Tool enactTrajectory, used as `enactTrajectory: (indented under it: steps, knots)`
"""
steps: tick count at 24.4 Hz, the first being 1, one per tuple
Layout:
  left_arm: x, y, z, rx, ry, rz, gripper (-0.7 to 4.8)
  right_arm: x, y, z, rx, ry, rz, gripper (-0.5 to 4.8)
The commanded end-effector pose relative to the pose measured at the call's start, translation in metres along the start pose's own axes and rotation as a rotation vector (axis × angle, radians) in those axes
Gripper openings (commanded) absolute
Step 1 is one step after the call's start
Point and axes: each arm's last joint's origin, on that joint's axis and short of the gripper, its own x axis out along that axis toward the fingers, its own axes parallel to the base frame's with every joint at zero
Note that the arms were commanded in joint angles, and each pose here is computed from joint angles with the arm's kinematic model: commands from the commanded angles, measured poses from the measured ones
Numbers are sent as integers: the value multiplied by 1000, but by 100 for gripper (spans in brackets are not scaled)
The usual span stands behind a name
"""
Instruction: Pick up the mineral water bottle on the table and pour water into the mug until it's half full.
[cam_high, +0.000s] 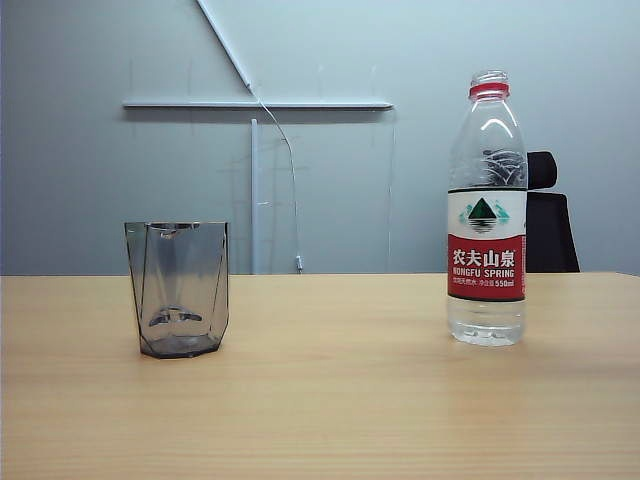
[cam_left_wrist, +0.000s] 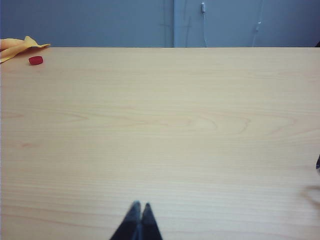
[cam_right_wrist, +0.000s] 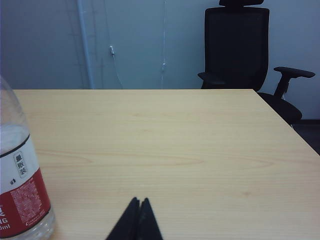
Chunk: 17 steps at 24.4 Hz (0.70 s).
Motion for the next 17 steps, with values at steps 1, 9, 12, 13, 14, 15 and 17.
enactTrajectory:
  steps: [1,9,12,13,14,15,17]
  knots:
    - [0,0,2,-4,-11,-2,-2,0,0,0,-2,-15,4,-6]
    - [0,-3,2,0,-10,-30,-2,0,2,2,88,-34,58,-6]
    - [-1,-16,0,16,4,-156,-2,0,3,5,269,-43,120,-5]
    - [-2,-25,-1,30,19,-249,-2,-1,5,6,330,-34,178,-5]
    - [-3,-29,-1,37,25,-294,-2,-1,6,6,341,-28,216,-5]
    - [-4,-34,-2,44,31,-339,-2,-1,7,6,345,-21,252,-5]
    - [-10,-48,-4,70,44,-494,-2,-3,11,9,339,1,394,-2]
